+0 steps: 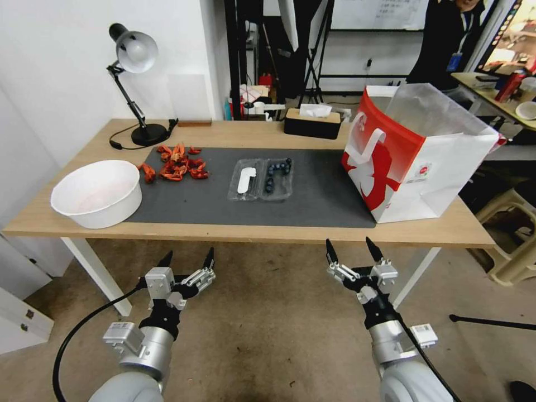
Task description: Close the takeout container lid, then place the container into the takeout bag.
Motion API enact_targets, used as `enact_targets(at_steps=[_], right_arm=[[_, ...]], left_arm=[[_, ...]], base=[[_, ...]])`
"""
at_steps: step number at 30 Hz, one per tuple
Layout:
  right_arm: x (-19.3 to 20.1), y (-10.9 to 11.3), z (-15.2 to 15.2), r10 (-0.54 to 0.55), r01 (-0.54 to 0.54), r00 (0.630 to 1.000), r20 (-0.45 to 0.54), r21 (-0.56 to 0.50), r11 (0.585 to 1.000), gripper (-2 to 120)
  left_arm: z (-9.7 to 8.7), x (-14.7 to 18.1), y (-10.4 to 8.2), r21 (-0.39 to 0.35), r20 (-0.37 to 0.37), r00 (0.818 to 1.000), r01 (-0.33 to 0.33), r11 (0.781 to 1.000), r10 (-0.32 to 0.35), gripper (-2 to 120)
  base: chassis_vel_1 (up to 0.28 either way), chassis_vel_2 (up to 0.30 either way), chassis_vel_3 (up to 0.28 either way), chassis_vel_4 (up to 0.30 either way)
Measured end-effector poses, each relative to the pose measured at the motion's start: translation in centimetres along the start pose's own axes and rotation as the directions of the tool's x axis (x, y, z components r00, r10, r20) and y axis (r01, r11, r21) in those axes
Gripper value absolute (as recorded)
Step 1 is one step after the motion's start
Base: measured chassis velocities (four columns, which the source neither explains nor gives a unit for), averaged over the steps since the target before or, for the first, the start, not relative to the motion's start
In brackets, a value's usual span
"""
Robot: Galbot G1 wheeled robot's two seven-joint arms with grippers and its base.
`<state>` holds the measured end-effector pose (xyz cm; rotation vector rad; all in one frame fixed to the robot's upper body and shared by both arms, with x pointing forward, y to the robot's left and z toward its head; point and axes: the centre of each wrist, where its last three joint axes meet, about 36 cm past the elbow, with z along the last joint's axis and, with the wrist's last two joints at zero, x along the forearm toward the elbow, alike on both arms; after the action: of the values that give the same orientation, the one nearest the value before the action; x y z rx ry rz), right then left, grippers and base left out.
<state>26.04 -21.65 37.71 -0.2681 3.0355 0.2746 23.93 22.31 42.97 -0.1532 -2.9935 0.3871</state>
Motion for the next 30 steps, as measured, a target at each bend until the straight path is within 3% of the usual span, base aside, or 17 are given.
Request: enact_targets(at_steps=[4,7,8,10,12,14,16,17,19,20,21,22,24,25,26,30], right_arm=[[0.1,0.1,0.1,0.005,-0.005,1.000,-0.004,-0.006,1.000,100],[0.4,0.6,0.4,-0.001,0.001,1.000,-0.019,-0.020,1.000,100],[0.4,0.6,0.4,-0.001,0.001,1.000,-0.019,-0.020,1.000,100],[-0.4,1.5,0.6,-0.040,0.039,0.999,-0.025,-0.031,0.999,100],[-0.7,1.6,0.7,-0.049,0.048,0.998,-0.026,-0.032,0.998,100],[-0.8,1.9,0.9,-0.063,0.062,0.998,-0.032,-0.035,0.997,100],[-0.5,2.3,1.2,-0.065,0.064,0.997,-0.043,-0.039,0.997,100],[-0.5,2.3,1.2,-0.065,0.064,0.997,-0.043,-0.039,0.997,100],[0.0,2.7,1.2,-0.060,0.058,0.997,-0.051,-0.046,0.997,100],[0.2,2.8,1.2,-0.058,0.055,0.997,-0.052,-0.048,0.997,100],[0.2,2.8,1.2,-0.058,0.055,0.997,-0.052,-0.048,0.997,100],[0.3,3.0,1.2,-0.054,0.051,0.997,-0.053,-0.051,0.997,100],[0.4,3.1,1.3,-0.051,0.048,0.997,-0.053,-0.051,0.998,100],[0.4,3.1,1.3,-0.051,0.048,0.997,-0.053,-0.051,0.998,100],[0.5,3.3,1.4,-0.049,0.046,0.997,-0.053,-0.052,0.998,100],[0.5,3.6,1.7,-0.044,0.041,0.997,-0.056,-0.055,0.998,100]], left_arm=[[0.1,-0.4,0.1,0.020,-0.003,1.000,-0.006,1.000,0.006,100],[-0.9,-1.5,-0.4,0.148,-0.001,0.998,-0.059,0.987,0.060,100],[-0.9,-1.5,-0.4,0.148,-0.001,0.998,-0.059,0.987,0.060,100],[-2.3,-2.5,-0.8,0.295,0.015,0.997,-0.074,0.952,0.073,100],[-2.6,-2.7,-0.9,0.327,0.018,0.997,-0.074,0.942,0.072,100],[-3.4,-3.7,-1.1,0.418,0.022,0.997,-0.076,0.905,0.074,100],[-5.0,-6.1,-1.3,0.546,0.004,0.994,-0.096,0.832,0.111,100],[-5.0,-6.1,-1.3,0.546,0.004,0.994,-0.096,0.832,0.111,100],[-6.2,-9.0,-1.5,0.667,-0.030,0.984,-0.112,0.736,0.177,100],[-6.4,-10.2,-1.6,0.699,-0.041,0.979,-0.116,0.706,0.201,100],[-6.4,-10.2,-1.6,0.699,-0.041,0.979,-0.116,0.706,0.201,100],[-6.5,-11.6,-1.7,0.728,-0.051,0.973,-0.118,0.676,0.225,100],[-6.5,-13.0,-1.9,0.747,-0.067,0.969,-0.111,0.655,0.240,100],[-6.5,-13.0,-1.9,0.747,-0.067,0.969,-0.111,0.655,0.240,100],[-6.9,-14.8,-2.6,0.762,-0.070,0.964,-0.114,0.637,0.256,100],[-7.6,-17.2,-3.9,0.768,-0.069,0.959,-0.124,0.628,0.274,100]], base=[[0.000,0.000,0.000,0.000],[0.000,0.000,0.000,0.000],[0.000,0.000,0.000,0.000],[0.000,0.000,0.000,0.000],[0.000,0.000,0.000,0.000],[0.000,0.000,0.000,0.000],[0.000,0.000,0.000,0.000],[0.000,0.000,0.000,0.000],[0.000,0.000,0.000,0.000],[0.000,0.000,0.000,0.000],[0.000,0.000,0.000,0.000],[0.000,0.000,0.000,0.000],[0.000,0.000,0.000,0.000],[0.000,0.000,0.000,0.000],[0.000,0.000,0.000,0.000],[0.000,0.000,0.000,0.000]])
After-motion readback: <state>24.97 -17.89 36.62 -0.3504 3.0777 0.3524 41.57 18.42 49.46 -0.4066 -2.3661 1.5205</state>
